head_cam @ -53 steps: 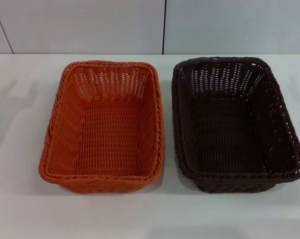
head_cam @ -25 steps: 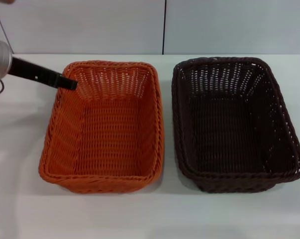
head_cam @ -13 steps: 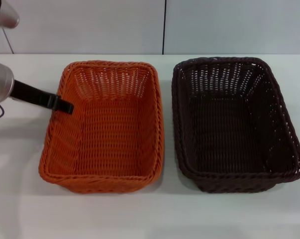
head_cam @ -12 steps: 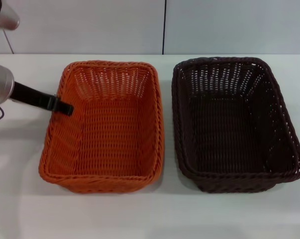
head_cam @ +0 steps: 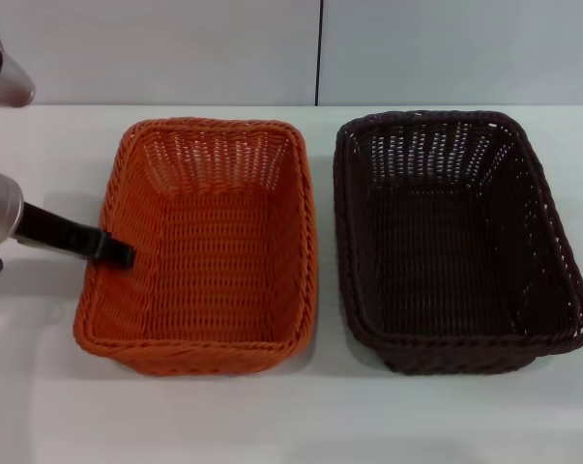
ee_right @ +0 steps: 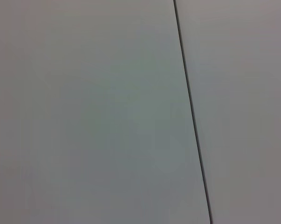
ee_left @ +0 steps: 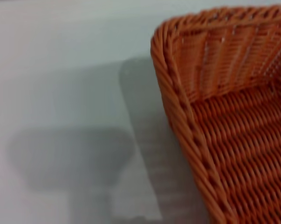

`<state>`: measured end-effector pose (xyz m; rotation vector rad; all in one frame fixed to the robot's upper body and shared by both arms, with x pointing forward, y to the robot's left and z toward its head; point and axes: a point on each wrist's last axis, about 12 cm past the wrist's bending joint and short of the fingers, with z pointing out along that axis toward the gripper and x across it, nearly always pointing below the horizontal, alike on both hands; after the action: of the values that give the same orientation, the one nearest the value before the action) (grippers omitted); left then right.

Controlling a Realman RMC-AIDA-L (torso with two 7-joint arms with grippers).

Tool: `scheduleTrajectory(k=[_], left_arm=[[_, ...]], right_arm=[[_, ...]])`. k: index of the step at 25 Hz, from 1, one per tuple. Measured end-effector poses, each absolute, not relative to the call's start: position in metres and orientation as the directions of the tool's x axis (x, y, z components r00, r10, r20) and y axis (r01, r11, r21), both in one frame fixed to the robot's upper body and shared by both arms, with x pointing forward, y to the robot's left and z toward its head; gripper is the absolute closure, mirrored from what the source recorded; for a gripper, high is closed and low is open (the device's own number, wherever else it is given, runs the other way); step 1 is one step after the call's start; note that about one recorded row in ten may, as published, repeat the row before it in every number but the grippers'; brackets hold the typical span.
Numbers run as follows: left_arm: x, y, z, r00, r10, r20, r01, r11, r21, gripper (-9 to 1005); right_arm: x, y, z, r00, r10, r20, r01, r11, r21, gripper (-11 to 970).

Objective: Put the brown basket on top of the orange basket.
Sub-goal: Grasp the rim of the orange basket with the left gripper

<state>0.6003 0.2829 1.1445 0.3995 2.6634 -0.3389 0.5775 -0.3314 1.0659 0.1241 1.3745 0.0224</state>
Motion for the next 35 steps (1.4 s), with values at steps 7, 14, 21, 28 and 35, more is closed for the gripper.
scheduleTrajectory(k=[7, 14, 21, 28, 35], left_arm=[[0.6, 0.278, 1.139, -0.865, 0.253, -0.434, 0.35, 0.923, -0.16, 413], [0.601, 0.279, 1.144, -0.853, 0.263, -0.451, 0.357, 0.924, -0.136, 629], [0.603, 0.28, 1.149, -0.844, 0.266, -0.466, 0.362, 0.924, -0.127, 736], [0.603, 0.281, 1.156, -0.829, 0.281, -0.484, 0.377, 0.919, -0.112, 797], [0.603, 0.292, 1.176, -0.773, 0.337, -0.538, 0.432, 0.9, -0.055, 819]], right_arm=[[0.58, -0.332, 1.067, 0.193, 0.084, -0.978, 0.059, 0.994, 0.097, 242], [0.581, -0.333, 1.067, 0.182, 0.082, -0.98, 0.065, 0.993, 0.095, 242], [0.582, -0.335, 1.068, 0.182, 0.078, -0.98, 0.068, 0.994, 0.091, 242], [0.582, -0.336, 1.068, 0.183, 0.081, -0.98, 0.078, 0.992, 0.097, 242], [0.583, -0.336, 1.068, 0.181, 0.082, -0.98, 0.079, 0.992, 0.098, 242]])
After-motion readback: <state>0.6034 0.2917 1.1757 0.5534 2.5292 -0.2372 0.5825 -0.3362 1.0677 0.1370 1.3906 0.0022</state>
